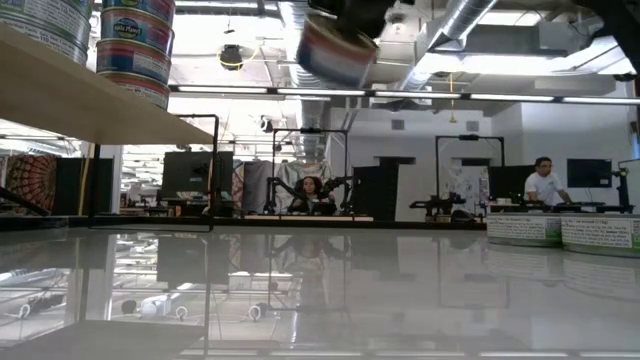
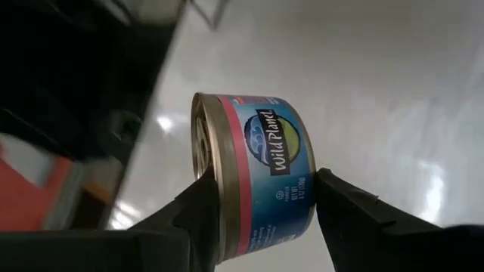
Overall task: Stack canned seafood by type on shelf
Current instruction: Stack the green tuna can on top of the green tuna can on the shelf
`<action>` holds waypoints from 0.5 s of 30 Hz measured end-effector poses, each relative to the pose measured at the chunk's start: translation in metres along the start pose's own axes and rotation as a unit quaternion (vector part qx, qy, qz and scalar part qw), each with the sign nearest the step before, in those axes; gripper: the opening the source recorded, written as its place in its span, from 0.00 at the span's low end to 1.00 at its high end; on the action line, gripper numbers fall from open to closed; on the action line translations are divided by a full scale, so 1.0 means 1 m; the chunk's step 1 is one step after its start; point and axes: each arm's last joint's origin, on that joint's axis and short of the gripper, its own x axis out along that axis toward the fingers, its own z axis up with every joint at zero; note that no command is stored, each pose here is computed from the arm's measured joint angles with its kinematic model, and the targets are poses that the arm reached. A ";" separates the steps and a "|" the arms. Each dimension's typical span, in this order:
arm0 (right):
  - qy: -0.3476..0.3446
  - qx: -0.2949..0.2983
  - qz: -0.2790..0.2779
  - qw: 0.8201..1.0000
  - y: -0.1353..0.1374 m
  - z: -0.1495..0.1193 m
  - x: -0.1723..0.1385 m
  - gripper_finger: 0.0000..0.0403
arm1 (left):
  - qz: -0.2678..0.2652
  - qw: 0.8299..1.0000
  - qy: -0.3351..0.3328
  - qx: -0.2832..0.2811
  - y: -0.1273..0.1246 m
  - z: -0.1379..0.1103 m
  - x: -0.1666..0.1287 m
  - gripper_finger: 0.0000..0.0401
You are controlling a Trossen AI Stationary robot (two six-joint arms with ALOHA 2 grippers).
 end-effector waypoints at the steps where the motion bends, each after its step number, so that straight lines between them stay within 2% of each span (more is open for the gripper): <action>1: -0.022 0.005 0.010 1.000 -0.004 0.003 -0.006 0.52 | -0.004 0.999 0.003 0.046 -0.003 0.001 0.001 0.62; 4: -0.086 0.037 0.040 0.995 -0.017 0.010 -0.020 0.52 | -0.014 0.985 0.019 0.173 -0.013 0.005 0.006 0.62; 6: -0.130 0.062 0.056 0.988 -0.025 0.017 -0.029 0.52 | -0.015 0.975 0.034 0.220 -0.017 0.007 0.011 0.62; 9: -0.175 0.070 0.079 0.979 -0.030 0.026 -0.036 0.52 | -0.017 0.971 0.050 0.233 -0.019 0.006 0.018 0.62; 15: -0.226 0.023 0.106 0.968 -0.021 0.044 -0.037 0.52 | -0.023 0.962 0.077 0.262 -0.018 0.001 0.032 0.62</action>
